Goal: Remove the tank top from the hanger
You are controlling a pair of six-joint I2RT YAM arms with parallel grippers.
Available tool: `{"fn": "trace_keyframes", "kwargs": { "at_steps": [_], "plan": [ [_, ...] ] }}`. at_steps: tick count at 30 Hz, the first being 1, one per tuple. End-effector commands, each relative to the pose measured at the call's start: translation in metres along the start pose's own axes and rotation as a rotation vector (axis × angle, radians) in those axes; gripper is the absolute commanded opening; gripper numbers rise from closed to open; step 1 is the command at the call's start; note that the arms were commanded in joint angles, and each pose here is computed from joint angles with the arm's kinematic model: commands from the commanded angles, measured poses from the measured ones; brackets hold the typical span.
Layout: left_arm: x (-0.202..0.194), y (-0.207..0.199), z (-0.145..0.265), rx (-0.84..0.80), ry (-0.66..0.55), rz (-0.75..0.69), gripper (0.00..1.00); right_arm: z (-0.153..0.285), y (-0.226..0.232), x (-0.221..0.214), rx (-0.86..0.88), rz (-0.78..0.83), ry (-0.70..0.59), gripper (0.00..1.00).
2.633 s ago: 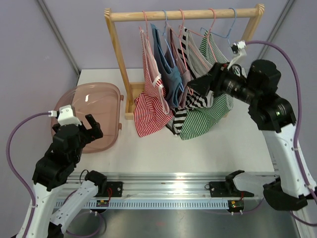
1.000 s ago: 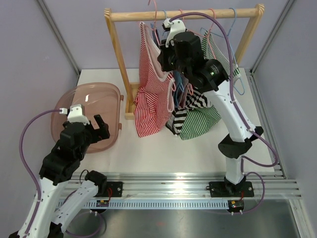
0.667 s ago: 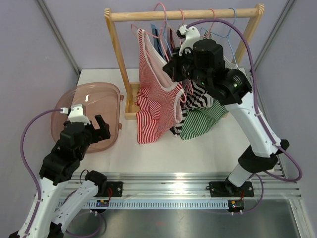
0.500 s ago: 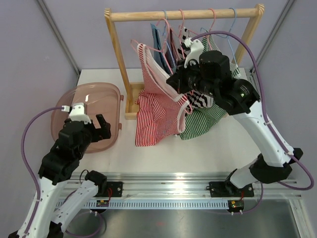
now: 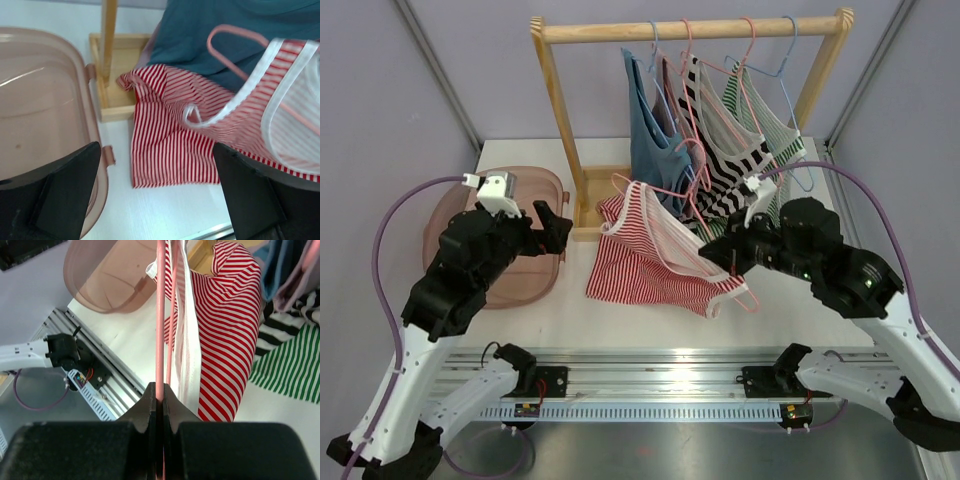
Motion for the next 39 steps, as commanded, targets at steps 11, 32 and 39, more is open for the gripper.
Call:
{"fn": "trace_keyframes", "kwargs": {
  "at_steps": [11,32,39],
  "plan": [
    [0.004,-0.096,-0.023,-0.137,-0.057,-0.091,0.99,0.041,0.001,-0.054,0.039,-0.079,-0.037,0.0],
    [-0.056,-0.162,-0.057,-0.323,-0.016,-0.183,0.89,0.039,0.017,-0.045,0.147,-0.112,-0.098,0.0],
    [-0.063,-0.161,-0.071,-0.271,-0.014,-0.213,0.55,0.046,0.028,-0.038,0.202,-0.112,-0.108,0.0]
  ]
}}
Point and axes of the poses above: each gripper's point midway between its finger pads, its own z axis back along the fingers, its own y axis along the line the jaws close on, x = y × z, the point moved 2 cm from there along z, back along the fingers, and after that the axes turned 7 degrees about z, right-handed, at the moved point
